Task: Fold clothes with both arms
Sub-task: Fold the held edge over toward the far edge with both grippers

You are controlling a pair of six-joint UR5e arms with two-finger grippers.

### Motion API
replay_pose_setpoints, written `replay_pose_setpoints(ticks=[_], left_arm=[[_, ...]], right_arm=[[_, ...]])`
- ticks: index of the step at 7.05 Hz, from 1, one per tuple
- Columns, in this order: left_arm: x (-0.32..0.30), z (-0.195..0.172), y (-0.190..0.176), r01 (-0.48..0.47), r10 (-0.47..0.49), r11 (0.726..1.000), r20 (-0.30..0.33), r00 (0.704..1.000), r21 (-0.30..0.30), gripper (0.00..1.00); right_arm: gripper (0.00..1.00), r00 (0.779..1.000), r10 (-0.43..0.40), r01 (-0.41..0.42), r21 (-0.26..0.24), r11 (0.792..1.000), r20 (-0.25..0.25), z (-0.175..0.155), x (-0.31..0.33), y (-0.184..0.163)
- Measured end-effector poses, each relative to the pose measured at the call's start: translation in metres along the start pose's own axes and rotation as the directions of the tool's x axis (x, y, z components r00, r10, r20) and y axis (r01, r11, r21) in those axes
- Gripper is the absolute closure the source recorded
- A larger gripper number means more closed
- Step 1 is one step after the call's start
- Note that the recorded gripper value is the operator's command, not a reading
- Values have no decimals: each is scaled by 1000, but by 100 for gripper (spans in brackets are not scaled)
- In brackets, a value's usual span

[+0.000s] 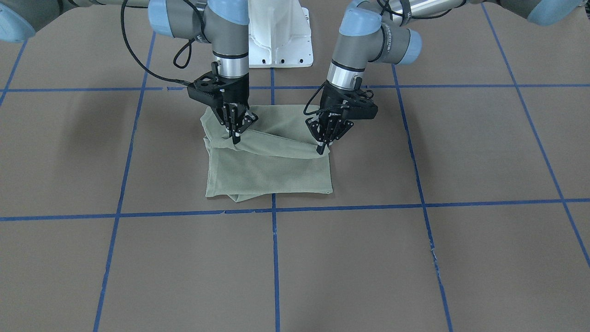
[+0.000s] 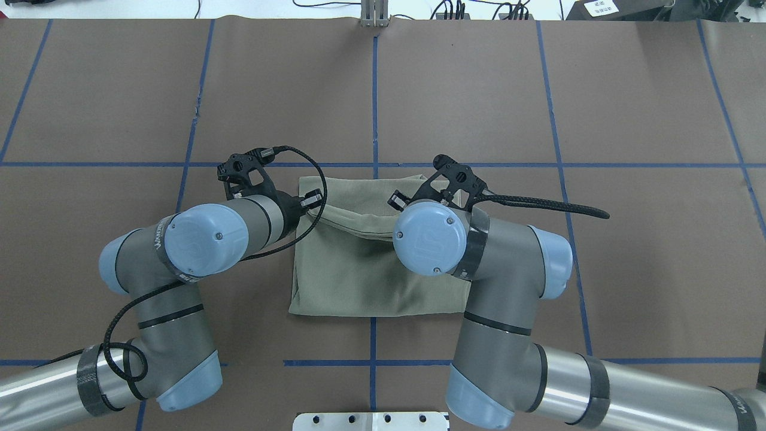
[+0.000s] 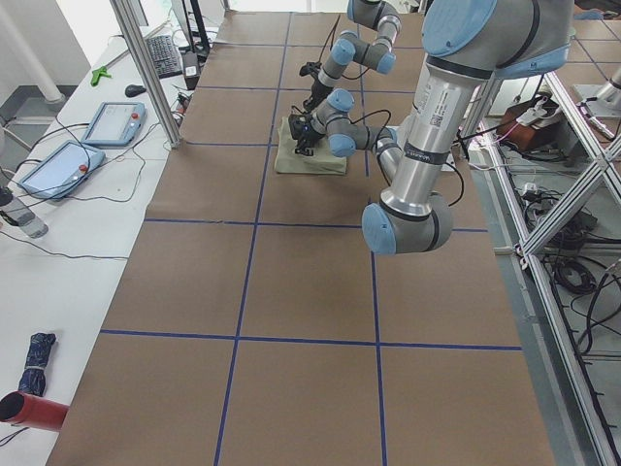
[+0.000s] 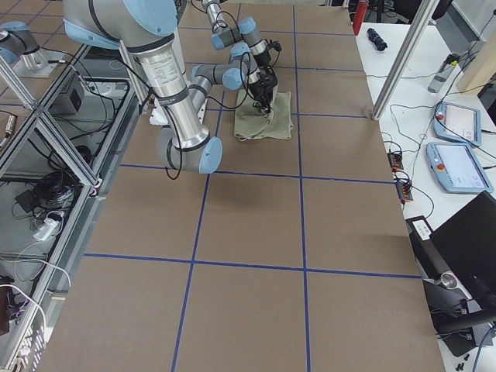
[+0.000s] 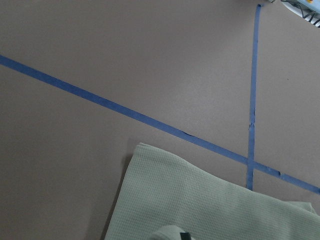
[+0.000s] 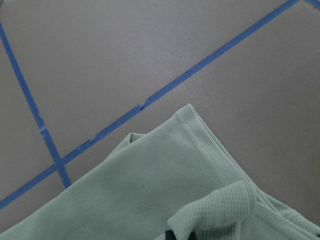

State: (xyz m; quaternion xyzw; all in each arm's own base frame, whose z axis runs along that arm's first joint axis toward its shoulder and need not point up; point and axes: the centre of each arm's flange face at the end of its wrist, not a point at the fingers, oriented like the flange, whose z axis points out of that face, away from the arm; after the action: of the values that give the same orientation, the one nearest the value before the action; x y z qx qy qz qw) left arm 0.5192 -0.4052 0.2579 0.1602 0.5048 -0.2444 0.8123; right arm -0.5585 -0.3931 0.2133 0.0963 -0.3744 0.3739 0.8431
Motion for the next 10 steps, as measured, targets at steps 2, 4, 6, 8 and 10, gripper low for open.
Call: replay_pose_setpoints(ticks=[2,4,6,8,10], left_arm=[[3,10,1,0,0,1000,6,1000,1,100],[2,15,0,-13,13,1000,0,1000,4,100],[1,16,-10,-32,32,999,2,999,18,100],[0,16,-16,-35,35,999,3,999,24,30],[0,16,-17,-66,66,998,3,998,25,0]], right_arm=[[100,1000,-1,1,-3,1000,17,27,-11,-9],[100,1000,-9,10,-19,1000,17,37,-13,-23],[100,1000,-17,18,-18,1000,9,40,-12,-32],[0,1000,-21,21,-11,1000,3,42,-11,-36],[0,1000,-27,27,-4,1000,2,42,-13,-43]])
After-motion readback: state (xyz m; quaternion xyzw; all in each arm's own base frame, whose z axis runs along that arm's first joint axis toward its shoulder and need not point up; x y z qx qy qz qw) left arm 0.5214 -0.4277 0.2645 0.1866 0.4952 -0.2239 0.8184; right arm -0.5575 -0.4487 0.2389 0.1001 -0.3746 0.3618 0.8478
